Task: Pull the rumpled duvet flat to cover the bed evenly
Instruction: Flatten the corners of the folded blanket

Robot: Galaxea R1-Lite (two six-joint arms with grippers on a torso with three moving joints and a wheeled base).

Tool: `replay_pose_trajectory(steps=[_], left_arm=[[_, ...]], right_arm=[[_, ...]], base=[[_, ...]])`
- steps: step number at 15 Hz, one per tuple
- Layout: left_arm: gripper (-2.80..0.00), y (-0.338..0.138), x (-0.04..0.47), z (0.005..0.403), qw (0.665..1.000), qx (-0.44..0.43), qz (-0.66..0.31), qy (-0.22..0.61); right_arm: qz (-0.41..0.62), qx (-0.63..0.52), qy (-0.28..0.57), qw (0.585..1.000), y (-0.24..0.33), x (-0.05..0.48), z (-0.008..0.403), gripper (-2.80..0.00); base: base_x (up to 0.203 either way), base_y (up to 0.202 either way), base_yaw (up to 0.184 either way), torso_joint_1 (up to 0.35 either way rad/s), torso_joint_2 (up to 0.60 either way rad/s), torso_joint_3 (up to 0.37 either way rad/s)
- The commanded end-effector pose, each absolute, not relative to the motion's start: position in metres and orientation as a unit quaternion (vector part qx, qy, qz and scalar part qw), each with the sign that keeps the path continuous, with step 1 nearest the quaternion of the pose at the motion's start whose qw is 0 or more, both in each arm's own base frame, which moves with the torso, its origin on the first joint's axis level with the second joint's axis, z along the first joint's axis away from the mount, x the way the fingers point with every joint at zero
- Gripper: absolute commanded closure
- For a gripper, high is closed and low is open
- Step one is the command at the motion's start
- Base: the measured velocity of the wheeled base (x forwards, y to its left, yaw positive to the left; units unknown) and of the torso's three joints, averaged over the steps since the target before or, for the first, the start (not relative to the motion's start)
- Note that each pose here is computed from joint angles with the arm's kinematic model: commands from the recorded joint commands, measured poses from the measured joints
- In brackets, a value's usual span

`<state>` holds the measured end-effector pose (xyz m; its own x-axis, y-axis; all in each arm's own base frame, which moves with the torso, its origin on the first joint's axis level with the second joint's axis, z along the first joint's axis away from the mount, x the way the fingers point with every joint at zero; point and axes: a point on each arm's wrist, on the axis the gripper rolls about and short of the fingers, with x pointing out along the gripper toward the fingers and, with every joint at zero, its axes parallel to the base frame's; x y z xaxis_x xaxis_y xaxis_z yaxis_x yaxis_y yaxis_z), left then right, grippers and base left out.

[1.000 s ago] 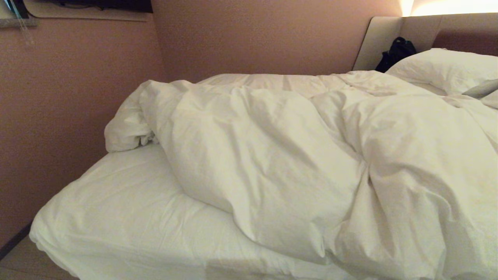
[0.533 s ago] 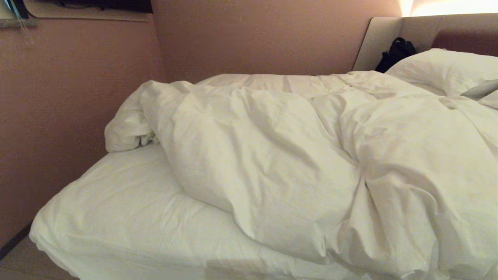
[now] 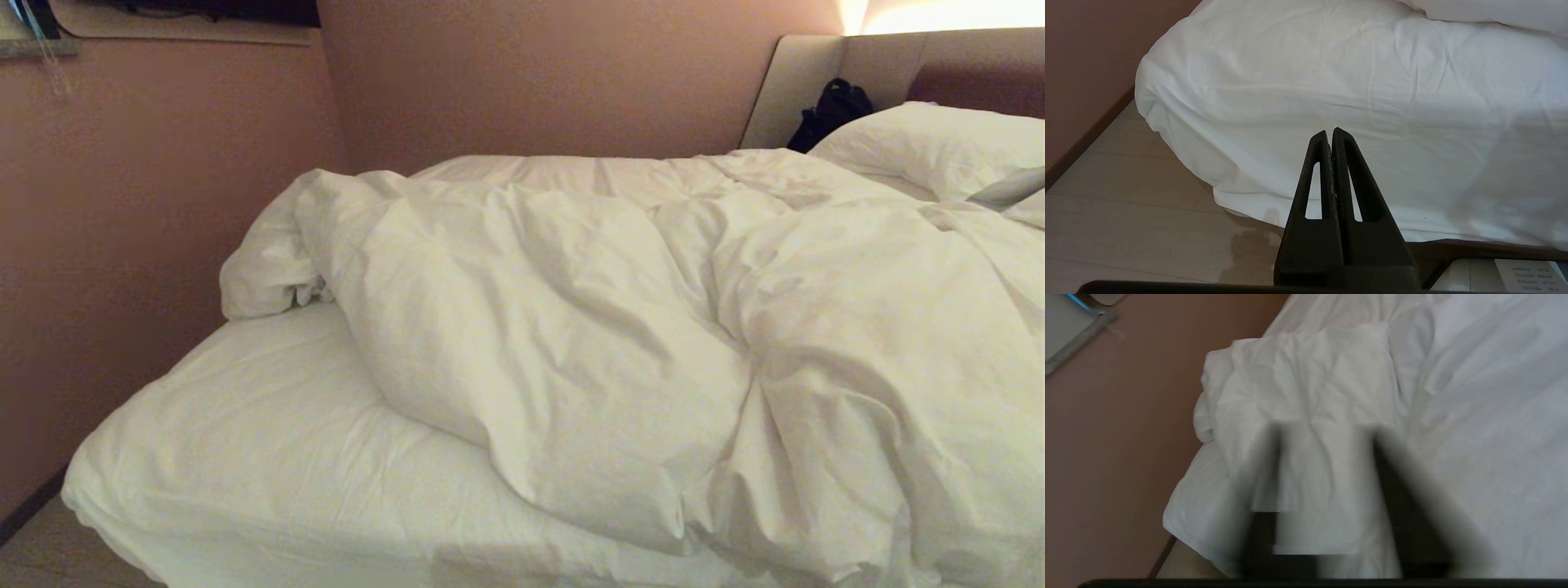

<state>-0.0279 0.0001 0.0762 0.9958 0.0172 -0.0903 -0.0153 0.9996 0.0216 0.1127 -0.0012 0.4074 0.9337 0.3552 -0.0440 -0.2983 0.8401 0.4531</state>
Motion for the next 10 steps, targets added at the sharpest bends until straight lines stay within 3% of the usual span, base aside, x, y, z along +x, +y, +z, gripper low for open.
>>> replay_pose_trajectory(steps=[1, 10], left_arm=[[0.00, 0.000, -0.028, 0.076, 0.999, 0.010, 0.009, 0.045], [0.00, 0.000, -0.028, 0.076, 0.999, 0.011, 0.009, 0.045]], right_arm=[[0.176, 0.223, 0.049, 0.957, 0.001, 0.094, 0.410, 0.00], [0.195, 0.188, -0.065, 0.960, 0.016, -0.062, 0.357, 0.00]], base=[[0.000, 0.000, 0.000, 0.000, 0.00, 0.000], [0.000, 0.000, 0.000, 0.000, 0.00, 0.000]])
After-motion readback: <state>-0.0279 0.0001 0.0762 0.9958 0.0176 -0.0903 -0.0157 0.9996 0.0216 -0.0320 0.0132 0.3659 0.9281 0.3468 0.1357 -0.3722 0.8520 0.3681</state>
